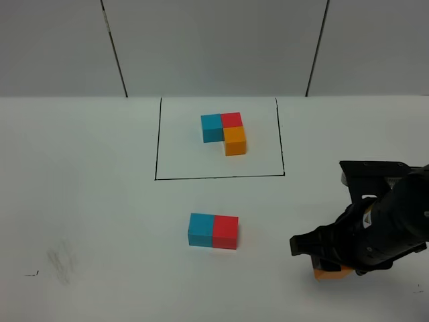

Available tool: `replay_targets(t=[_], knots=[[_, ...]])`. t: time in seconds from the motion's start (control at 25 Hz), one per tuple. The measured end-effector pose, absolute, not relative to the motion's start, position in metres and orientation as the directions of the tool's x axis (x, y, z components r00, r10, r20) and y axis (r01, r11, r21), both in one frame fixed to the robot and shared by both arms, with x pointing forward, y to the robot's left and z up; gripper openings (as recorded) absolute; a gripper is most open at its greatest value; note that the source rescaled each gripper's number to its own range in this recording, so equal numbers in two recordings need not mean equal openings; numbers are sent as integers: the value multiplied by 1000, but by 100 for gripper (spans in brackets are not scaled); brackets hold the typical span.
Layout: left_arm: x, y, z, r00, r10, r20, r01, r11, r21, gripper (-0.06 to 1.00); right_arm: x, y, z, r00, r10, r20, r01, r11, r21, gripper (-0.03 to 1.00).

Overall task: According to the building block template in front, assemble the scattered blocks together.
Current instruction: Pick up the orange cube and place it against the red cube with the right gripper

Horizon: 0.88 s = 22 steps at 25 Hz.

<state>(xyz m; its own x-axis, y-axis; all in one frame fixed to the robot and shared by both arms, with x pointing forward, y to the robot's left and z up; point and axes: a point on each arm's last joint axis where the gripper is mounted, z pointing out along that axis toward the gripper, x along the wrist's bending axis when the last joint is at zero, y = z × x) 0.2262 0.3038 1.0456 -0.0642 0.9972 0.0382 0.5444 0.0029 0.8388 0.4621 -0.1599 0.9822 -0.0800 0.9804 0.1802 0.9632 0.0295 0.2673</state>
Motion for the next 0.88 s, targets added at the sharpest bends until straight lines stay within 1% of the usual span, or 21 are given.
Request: replay_targets(t=[0.28, 0.44, 0.6, 0.88], knots=[[226, 304, 1046, -64, 997, 39, 544, 2, 839, 84, 457, -144, 992, -140, 977, 159, 956, 91, 280, 0], [226, 304, 1046, -64, 997, 39, 544, 2, 839, 84, 460, -140, 1006, -161, 979, 127, 954, 121, 275, 0], [226, 304, 1046, -64, 997, 39, 544, 2, 839, 84, 456, -129, 1020, -224, 972, 76, 938, 194, 286, 0], [226, 304, 1046, -64, 997, 39, 544, 2, 839, 84, 437, -108, 1021, -251, 965, 80, 934, 220, 280, 0]])
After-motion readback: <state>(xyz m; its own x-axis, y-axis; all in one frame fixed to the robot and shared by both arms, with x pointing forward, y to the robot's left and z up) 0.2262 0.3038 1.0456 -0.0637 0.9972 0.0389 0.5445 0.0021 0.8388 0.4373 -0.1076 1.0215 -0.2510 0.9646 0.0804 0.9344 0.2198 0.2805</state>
